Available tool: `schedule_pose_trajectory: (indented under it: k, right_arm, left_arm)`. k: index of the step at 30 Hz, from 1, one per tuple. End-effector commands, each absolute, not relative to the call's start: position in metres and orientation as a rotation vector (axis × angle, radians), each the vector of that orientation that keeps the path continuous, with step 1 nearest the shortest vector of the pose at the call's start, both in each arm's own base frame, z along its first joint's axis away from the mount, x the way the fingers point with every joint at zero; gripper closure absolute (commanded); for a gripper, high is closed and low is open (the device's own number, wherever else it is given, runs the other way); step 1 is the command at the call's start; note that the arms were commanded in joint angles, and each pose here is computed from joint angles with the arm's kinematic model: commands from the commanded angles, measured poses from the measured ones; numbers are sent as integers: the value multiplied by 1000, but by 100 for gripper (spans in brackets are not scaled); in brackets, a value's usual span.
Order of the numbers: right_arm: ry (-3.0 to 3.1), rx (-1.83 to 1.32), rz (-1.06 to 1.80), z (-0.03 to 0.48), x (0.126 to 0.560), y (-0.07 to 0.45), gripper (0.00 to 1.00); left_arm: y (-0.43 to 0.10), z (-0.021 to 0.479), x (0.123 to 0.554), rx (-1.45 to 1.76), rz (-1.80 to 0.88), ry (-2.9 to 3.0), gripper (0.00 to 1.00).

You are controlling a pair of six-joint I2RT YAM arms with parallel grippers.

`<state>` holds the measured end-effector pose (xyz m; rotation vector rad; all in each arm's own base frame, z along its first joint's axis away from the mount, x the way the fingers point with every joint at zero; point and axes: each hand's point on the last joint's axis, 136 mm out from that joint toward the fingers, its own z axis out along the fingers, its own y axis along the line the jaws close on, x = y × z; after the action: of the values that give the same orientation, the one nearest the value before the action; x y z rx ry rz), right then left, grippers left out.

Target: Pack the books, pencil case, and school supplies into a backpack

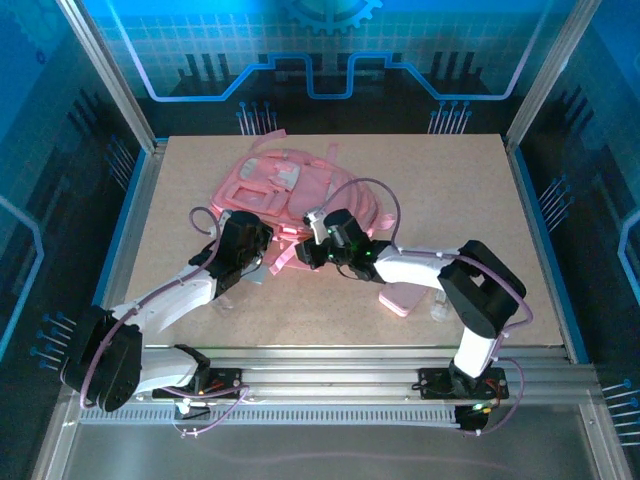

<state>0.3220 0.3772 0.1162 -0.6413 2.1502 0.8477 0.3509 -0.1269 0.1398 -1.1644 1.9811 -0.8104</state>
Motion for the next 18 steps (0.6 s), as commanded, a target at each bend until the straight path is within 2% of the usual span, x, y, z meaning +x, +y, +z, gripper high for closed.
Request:
schedule_pose_trajectory:
  k: [1, 8, 12, 18]
  right_arm:
    - [2077, -637, 856, 132, 333, 396, 74]
    - [2066, -632, 890, 130, 340, 421, 65]
    - [2092, -611, 882, 119, 346, 429, 57]
    - [2109, -568, 863, 112, 352, 436, 56]
  left_arm:
    - [-150, 182, 365, -1101, -972, 1909, 100]
    - [-162, 185, 363, -1104, -1015, 1911, 100]
    - [-170, 188, 363, -1095, -1046, 1915, 100]
    - [-179, 191, 361, -1087, -1073, 1921, 100]
